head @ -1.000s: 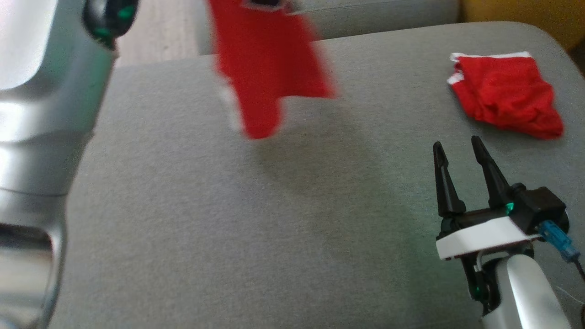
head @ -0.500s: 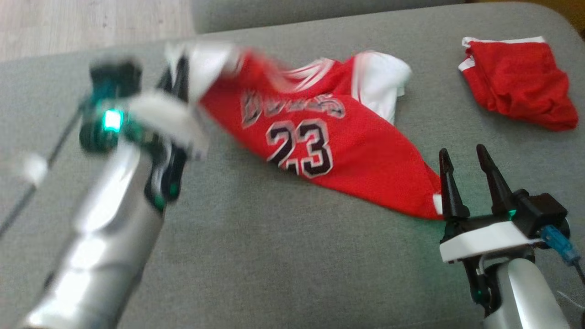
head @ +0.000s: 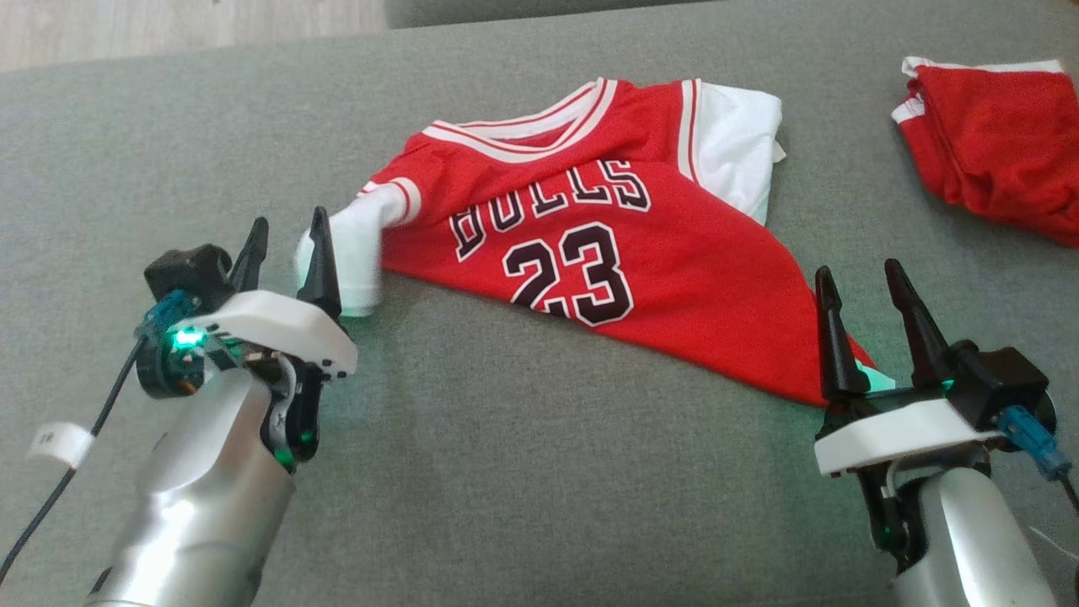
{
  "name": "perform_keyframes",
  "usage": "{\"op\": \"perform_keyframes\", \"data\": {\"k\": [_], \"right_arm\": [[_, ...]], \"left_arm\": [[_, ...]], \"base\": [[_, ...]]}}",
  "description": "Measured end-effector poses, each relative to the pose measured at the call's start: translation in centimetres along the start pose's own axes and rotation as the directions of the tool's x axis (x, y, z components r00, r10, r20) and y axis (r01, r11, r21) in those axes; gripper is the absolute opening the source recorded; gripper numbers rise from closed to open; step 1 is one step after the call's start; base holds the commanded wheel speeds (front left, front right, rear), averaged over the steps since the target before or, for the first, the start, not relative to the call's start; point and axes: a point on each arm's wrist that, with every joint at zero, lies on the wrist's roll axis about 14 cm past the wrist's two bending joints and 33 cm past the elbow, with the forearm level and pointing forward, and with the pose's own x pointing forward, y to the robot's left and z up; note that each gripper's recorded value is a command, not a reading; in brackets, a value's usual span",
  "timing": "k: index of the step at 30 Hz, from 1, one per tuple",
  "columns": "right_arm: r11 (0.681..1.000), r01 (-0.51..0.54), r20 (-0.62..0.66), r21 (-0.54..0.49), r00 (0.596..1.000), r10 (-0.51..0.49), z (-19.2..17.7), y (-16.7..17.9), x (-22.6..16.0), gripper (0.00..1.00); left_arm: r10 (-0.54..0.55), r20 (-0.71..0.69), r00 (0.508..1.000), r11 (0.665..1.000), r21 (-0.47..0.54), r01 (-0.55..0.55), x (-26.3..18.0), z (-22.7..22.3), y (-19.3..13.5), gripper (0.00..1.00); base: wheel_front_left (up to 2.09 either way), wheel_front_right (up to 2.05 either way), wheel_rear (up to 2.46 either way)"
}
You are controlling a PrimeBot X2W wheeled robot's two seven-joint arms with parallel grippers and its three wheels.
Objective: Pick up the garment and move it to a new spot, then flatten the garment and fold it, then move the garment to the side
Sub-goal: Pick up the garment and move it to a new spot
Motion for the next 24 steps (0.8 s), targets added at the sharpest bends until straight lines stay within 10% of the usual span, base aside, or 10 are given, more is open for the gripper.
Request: {"op": "perform_keyframes", "data": {"k": [24], "right_arm": [[0.995,-0.093,0.057,-0.025,0.994,0.094,2.0,3.7,-4.4,1.00]], "left_arm": [[0.071,0.194,0.978,0.997,0.006,-0.073,-14.2,-1.6,1.7,1.00]], "base": [[0.00,0.00,0.00]]}}
